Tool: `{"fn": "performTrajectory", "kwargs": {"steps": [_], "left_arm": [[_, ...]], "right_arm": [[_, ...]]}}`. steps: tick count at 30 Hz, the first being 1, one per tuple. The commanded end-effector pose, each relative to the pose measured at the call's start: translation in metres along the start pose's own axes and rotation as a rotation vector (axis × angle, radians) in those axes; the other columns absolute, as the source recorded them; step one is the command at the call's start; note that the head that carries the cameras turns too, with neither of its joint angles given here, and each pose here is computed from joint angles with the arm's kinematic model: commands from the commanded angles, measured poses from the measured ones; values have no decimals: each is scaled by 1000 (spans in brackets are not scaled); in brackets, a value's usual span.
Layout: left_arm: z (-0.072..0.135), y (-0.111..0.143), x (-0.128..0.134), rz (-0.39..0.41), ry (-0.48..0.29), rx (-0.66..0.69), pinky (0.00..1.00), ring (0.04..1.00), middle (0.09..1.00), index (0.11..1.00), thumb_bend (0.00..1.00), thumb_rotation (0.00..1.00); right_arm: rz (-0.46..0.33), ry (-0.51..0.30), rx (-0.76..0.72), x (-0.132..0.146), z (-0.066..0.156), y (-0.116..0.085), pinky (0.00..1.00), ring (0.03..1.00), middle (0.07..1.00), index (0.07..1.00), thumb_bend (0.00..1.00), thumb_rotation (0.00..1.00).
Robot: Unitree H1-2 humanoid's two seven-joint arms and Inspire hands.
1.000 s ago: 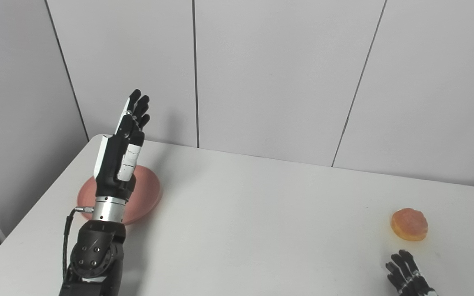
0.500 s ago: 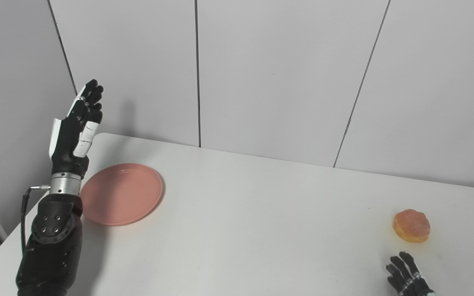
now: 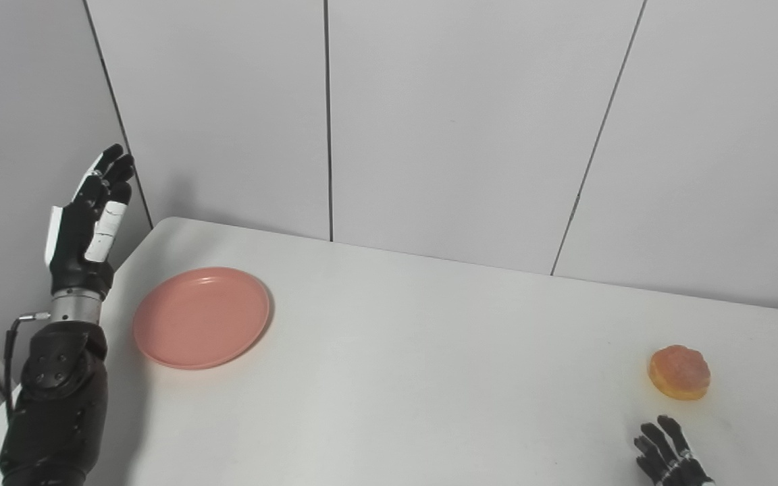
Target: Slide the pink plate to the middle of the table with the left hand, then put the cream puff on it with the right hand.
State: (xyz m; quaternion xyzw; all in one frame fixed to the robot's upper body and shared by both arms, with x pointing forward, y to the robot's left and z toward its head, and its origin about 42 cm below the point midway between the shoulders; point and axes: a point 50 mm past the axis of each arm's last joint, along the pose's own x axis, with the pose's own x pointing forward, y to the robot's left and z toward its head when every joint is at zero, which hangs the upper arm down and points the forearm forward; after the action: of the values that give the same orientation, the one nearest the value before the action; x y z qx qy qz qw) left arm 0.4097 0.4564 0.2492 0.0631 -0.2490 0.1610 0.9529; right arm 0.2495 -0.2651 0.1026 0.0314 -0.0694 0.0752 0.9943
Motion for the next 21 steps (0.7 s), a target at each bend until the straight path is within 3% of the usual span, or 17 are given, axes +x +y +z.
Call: {"fn": "performTrajectory", "kwargs": {"steps": [1, 6, 12, 21], "left_arm": [[13, 9, 15, -3, -65, -2, 927, 929, 921, 900, 921, 798], [-16, 16, 4, 20, 21, -8, 871, 928, 931, 944, 910, 804], [-43, 20, -4, 38, 101, -45, 975, 939, 937, 930, 954, 783], [-73, 27, -11, 14, 240, -22, 860, 894, 896, 913, 996, 780]], "right_arm": [[-4, 44, 17, -12, -7, 0, 964, 936, 934, 965, 867, 1000], [1, 45, 18, -13, -6, 0, 964, 939, 934, 969, 862, 1000], [-3, 51, 14, -14, -5, 0, 944, 925, 920, 959, 866, 1000], [-2, 56, 9, -14, -5, 1, 948, 925, 923, 966, 857, 1000]]}}
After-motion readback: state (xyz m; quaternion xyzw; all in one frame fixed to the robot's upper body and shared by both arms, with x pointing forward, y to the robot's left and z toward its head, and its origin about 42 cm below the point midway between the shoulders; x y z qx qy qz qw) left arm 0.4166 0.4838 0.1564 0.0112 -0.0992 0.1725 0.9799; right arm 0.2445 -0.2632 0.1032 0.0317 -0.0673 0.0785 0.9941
